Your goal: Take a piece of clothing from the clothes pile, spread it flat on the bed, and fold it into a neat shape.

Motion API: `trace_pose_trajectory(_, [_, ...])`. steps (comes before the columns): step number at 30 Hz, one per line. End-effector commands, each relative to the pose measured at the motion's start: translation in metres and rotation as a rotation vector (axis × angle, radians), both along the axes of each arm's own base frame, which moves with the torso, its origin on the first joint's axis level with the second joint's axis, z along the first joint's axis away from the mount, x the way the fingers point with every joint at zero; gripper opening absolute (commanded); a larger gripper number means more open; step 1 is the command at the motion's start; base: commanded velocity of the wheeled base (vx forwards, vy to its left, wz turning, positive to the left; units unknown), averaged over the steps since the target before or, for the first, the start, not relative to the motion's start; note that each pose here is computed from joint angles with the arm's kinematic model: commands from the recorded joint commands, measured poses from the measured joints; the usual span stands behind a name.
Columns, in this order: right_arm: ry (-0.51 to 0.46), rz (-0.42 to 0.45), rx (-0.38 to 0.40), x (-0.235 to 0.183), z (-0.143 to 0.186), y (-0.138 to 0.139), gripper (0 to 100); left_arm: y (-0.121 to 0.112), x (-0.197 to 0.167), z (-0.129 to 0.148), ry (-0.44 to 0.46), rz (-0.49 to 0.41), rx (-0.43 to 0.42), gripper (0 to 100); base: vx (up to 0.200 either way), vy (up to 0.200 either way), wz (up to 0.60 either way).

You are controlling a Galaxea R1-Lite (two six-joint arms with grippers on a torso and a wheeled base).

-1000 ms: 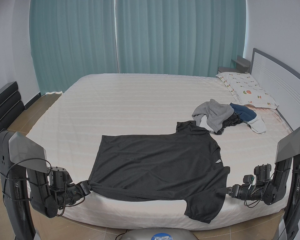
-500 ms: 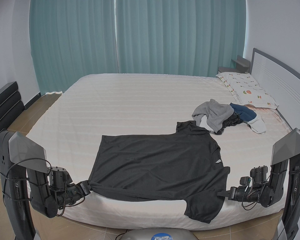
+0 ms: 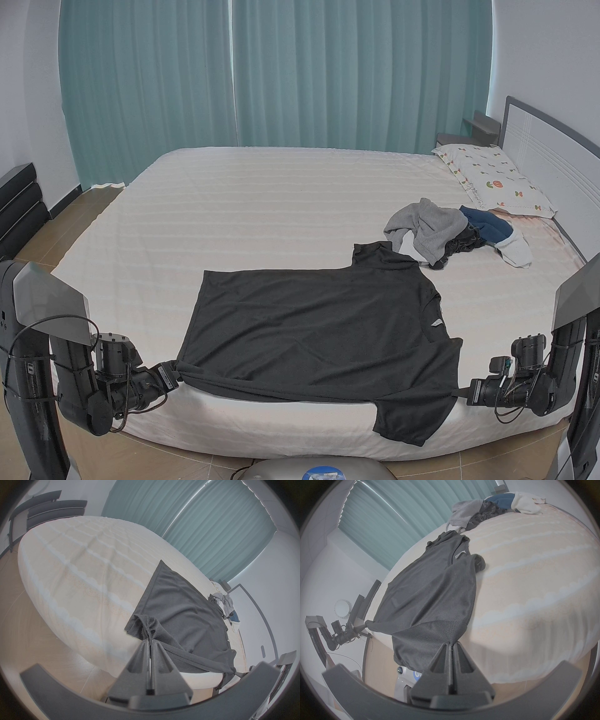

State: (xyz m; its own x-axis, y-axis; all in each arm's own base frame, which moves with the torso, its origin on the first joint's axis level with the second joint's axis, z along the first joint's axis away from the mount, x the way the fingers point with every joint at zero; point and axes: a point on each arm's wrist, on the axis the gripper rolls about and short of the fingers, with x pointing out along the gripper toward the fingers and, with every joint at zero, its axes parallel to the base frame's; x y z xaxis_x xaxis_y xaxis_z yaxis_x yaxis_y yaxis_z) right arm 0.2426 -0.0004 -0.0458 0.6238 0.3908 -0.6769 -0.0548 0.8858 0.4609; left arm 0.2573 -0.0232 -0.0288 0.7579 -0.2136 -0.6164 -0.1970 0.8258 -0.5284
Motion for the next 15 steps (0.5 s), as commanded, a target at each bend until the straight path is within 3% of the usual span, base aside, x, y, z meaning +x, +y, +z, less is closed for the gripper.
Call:
trace_pose_trajectory(1, [-0.025,0.008,-0.023,-0.011,0.013,-0.004,0,0.000,-0.002,0.007,-0.019,-0.001,0.005,0,0.000,0.000,0.00])
trace_pose_trajectory(6, [-0.034,0.054,-0.057,-0.023,0.019,-0.003,0,0.009,-0.012,0.009,-0.019,-0.040,0.107,0,0.000,0.000,0.00])
trace_pose_trajectory(15, [-0.049,0.104,-0.096,-0.040,0.030,0.000,0,0.013,-0.026,0.013,-0.018,-0.105,0.212,0,0.000,0.000,0.00])
